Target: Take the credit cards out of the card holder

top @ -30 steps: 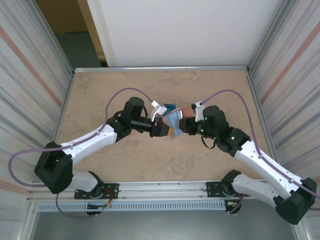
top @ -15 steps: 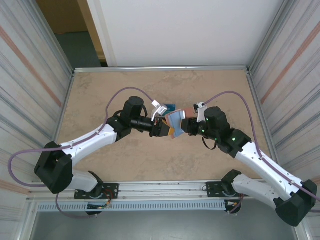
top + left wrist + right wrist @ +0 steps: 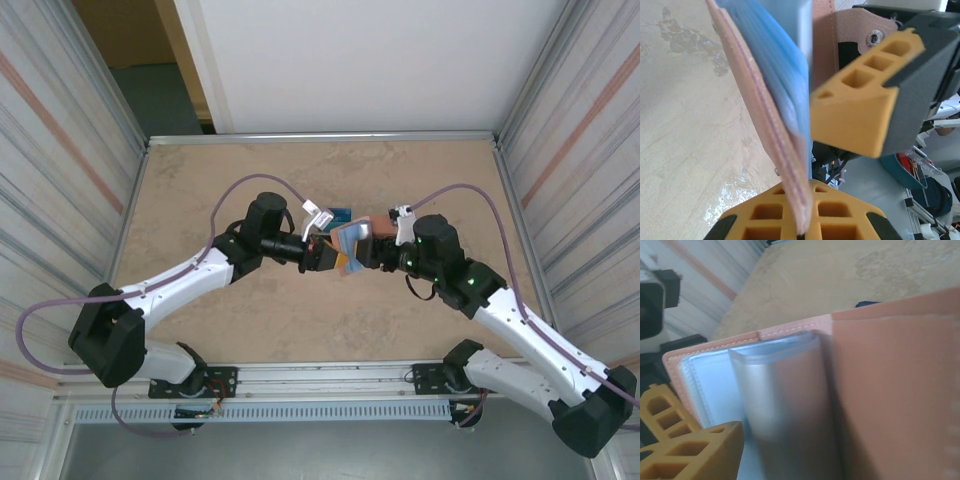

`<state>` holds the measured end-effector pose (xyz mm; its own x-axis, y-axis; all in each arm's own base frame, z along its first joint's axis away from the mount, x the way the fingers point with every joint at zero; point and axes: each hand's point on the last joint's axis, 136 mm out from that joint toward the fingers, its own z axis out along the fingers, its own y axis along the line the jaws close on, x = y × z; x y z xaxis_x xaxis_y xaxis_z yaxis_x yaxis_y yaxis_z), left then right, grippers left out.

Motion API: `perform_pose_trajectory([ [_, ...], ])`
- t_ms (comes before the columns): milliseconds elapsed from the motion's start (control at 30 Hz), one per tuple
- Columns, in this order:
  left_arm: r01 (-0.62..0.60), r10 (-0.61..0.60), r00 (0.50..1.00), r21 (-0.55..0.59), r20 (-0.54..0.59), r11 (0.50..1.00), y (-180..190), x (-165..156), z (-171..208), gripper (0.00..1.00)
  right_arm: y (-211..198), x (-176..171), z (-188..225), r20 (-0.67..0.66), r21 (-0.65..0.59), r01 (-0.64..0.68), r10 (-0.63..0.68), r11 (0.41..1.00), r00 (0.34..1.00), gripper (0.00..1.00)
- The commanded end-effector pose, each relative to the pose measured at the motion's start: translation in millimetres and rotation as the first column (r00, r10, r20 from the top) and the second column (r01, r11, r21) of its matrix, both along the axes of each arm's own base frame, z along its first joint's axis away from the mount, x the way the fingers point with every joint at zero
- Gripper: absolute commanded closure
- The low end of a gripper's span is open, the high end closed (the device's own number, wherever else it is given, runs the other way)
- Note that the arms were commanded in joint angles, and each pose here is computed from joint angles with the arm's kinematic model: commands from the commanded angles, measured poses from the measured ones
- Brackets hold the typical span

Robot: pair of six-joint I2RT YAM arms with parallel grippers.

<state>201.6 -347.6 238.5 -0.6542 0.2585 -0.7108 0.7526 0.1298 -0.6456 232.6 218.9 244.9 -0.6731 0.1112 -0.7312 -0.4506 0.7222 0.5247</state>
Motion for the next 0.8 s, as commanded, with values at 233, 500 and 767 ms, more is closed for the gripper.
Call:
perform_pose_trajectory([
  [233,0.039,-0.034,0.997,-0.064,0.068,0.997,-6,-2,22,1.00,6,-11,9,0.069,-0.016,-0.079,0.080,0.997,0.994,0.36],
  [500,0.036,-0.032,0.997,-0.062,0.066,0.997,-5,-2,20,1.00,14,-12,5,0.070,-0.051,-0.101,0.105,0.994,0.992,0.27],
  [767,0.033,-0.029,0.997,-0.060,0.069,0.998,-5,-1,20,1.00,12,-10,3,0.076,-0.087,-0.082,0.089,0.993,0.993,0.28],
])
